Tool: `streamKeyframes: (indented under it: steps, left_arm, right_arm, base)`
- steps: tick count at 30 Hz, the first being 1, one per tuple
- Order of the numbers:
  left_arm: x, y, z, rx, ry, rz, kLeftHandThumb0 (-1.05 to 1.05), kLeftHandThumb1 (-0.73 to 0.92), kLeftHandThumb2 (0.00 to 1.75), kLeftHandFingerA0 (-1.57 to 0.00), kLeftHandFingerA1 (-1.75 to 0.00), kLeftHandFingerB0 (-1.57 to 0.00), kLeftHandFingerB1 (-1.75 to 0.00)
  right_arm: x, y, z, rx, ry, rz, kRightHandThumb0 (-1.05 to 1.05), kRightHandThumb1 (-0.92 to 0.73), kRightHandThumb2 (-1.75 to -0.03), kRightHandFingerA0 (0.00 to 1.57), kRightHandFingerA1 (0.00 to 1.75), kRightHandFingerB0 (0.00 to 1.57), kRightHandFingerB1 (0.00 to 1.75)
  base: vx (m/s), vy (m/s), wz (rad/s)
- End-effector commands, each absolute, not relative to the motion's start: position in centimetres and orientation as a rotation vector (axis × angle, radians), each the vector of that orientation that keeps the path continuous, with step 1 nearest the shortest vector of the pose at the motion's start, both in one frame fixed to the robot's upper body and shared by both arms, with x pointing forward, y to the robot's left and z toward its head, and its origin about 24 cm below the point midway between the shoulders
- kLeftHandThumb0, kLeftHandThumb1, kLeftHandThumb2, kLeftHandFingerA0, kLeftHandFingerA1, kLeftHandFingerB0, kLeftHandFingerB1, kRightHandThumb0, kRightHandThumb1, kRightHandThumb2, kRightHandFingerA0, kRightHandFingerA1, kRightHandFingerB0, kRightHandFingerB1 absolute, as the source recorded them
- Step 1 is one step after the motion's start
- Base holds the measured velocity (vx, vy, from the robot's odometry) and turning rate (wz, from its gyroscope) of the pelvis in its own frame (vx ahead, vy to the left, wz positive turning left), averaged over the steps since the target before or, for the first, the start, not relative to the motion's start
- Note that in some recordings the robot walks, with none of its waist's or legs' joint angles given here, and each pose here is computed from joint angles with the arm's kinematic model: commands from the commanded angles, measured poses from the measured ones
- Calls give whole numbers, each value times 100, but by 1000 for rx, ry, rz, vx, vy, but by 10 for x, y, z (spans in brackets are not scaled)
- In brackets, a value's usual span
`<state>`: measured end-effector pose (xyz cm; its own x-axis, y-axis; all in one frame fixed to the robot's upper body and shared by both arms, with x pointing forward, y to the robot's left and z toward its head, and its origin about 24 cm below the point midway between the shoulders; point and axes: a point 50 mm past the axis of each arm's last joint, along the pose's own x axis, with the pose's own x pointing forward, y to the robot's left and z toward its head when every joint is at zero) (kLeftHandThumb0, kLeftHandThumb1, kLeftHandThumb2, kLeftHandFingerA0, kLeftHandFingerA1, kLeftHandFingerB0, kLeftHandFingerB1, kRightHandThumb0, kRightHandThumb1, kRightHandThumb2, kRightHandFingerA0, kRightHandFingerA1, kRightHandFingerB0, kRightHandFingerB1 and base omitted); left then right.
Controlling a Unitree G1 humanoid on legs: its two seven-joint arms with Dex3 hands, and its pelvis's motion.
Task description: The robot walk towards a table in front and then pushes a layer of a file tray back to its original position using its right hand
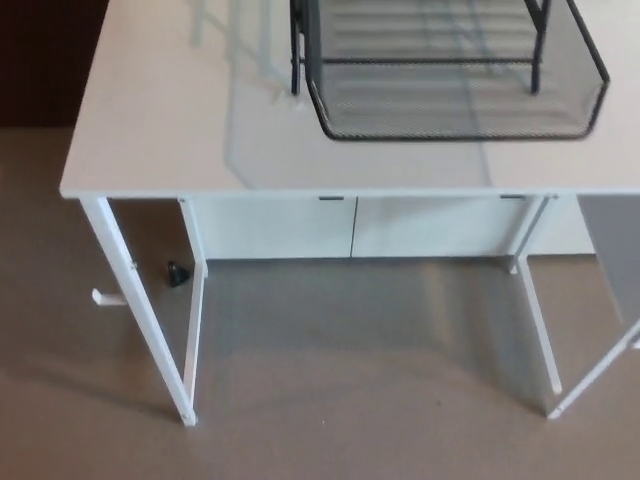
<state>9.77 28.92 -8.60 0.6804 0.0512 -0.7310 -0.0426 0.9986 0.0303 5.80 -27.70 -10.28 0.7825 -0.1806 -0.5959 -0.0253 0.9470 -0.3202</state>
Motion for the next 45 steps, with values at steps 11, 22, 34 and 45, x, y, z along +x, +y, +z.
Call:
streamKeyframes:
  steps: [11,22,34,45]
  left_arm:
    - [92,248,-84,16,748,155,-17,63,59,-17,-35,-19,-33]
    - [91,258,-81,67,748,81,-12,64,60,-19,-35,-19,-32]
    - [86,261,-80,92,770,50,-15,64,60,-20,-36,-20,-33]
    - [85,269,-79,83,792,30,-17,63,60,-21,-37,-19,-33]
  right_arm:
    - [58,-275,-102,-316,666,-104,1,-67,-99,41,62,12,47]
    - [68,-277,-99,-338,653,-88,2,-67,-99,44,63,15,48]
    - [58,-276,-105,-312,649,-84,4,-68,-100,45,65,15,50]
    - [52,-275,-106,-342,657,-63,5,-67,-99,47,65,17,50]
  base:
    - [164,-163,10]
    - [63,40,-3]
    - [68,54,0]
    - [0,0,0]
